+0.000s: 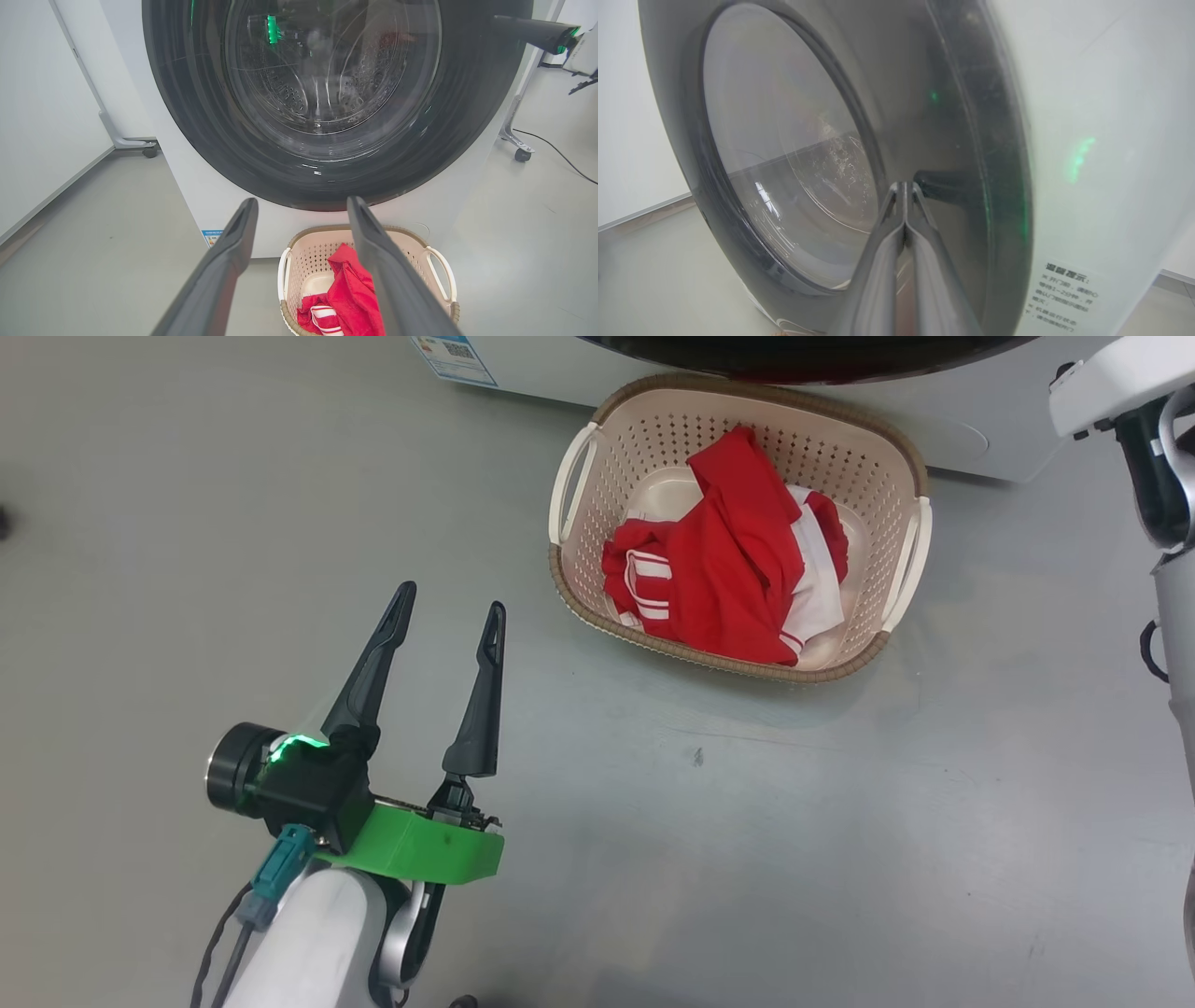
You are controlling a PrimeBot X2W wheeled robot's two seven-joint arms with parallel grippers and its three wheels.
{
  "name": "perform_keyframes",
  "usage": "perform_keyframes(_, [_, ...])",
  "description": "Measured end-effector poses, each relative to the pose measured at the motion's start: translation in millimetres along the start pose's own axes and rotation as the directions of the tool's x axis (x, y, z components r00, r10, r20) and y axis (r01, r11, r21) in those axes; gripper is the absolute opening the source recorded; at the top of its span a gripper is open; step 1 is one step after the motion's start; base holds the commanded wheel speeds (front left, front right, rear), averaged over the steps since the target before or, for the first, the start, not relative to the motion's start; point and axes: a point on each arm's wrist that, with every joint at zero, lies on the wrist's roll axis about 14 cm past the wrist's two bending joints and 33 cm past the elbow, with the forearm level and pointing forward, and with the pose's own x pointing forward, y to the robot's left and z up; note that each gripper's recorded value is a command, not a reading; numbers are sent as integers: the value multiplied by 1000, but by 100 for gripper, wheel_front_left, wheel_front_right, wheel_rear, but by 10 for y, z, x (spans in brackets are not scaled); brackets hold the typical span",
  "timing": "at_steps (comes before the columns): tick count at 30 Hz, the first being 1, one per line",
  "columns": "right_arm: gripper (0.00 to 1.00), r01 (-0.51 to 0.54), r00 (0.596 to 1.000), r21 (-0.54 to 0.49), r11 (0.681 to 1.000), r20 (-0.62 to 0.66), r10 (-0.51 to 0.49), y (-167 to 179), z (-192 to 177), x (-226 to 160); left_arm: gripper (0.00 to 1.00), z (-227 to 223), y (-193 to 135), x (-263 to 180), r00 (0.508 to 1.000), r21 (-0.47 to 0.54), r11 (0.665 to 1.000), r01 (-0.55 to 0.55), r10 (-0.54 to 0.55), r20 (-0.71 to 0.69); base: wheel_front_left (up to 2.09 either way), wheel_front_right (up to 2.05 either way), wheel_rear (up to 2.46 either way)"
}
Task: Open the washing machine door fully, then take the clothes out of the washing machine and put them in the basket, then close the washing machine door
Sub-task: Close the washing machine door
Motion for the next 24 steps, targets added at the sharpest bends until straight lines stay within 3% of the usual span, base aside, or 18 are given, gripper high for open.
perform_keyframes(13, [0,32,999,10,999,16,-32,-95,-5,67,100,31,30,-14,1000,6,1000,-9,9,6,0,0,0])
perform_keyframes(24, [0,-6,1000,-3,1000,13,6,96,16,-25,100,104,-1,-30,1000,8,1000,5,-5,25,0,0,0])
